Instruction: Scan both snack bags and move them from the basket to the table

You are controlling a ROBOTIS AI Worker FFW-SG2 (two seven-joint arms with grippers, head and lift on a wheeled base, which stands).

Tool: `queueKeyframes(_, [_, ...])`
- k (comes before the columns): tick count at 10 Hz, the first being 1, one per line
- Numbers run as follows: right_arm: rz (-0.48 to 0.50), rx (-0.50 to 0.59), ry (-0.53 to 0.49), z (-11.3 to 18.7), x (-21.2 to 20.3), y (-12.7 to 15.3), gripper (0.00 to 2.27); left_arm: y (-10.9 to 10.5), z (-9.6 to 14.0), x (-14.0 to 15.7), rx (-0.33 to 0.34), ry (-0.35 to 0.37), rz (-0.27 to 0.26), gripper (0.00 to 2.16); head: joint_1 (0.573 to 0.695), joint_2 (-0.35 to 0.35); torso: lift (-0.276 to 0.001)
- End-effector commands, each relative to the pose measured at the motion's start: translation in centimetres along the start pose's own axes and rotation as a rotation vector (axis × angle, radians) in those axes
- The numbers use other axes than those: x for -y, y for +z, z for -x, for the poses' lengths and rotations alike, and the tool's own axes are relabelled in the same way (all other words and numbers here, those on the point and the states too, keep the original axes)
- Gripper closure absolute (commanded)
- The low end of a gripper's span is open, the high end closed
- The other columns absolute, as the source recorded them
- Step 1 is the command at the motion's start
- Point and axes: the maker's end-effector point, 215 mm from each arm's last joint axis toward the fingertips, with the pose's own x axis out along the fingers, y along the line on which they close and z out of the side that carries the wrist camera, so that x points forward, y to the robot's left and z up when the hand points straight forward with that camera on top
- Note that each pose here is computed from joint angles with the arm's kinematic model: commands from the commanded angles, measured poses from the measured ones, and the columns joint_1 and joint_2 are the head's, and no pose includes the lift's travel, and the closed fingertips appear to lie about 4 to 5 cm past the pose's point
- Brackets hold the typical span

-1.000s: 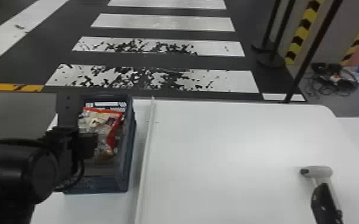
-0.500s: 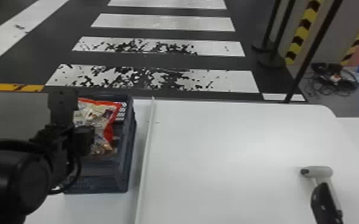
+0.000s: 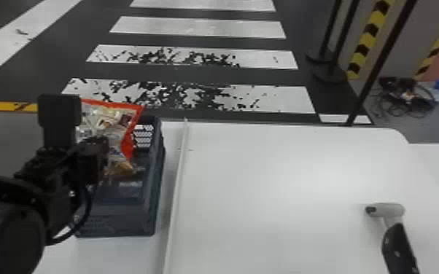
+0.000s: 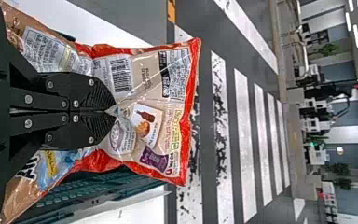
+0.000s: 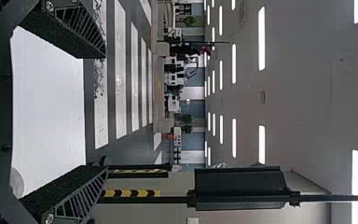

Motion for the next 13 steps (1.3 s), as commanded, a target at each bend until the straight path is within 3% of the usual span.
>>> queueKeyframes(1, [-0.006,0.009,-0.007,0.1,0.1,0.3,0.08,1.8,2.3,0.4,0.062,-0.017,0.000,1.94,0.695,-0.023,-0.098])
queueKeyframes(2, [-0.009,0.020,-0.012,0.1,0.2,0.6,0.08,3.0,4.2,1.1,0.102,-0.041,-0.006,1.94,0.695,-0.033,-0.098])
queueKeyframes(4, [-0.009,0.044,-0.017,0.2,0.2,1.3,0.08,3.3,6.6,4.0,0.121,-0.127,-0.017,1.94,0.695,-0.059,-0.098])
queueKeyframes(7, [-0.008,0.088,-0.032,0.3,0.7,2.7,0.08,1.6,8.6,12.5,0.110,-0.307,-0.060,1.94,0.695,-0.164,-0.098])
queueKeyframes(10, [-0.011,0.090,-0.058,0.6,2.0,2.6,0.08,-0.2,7.2,18.2,0.072,-0.402,-0.119,1.94,0.695,-0.286,-0.098])
queueKeyframes(13, [-0.005,0.098,-0.084,0.7,3.7,3.0,0.08,-2.3,5.6,24.1,0.095,-0.548,-0.111,1.94,0.695,-0.350,-0.098])
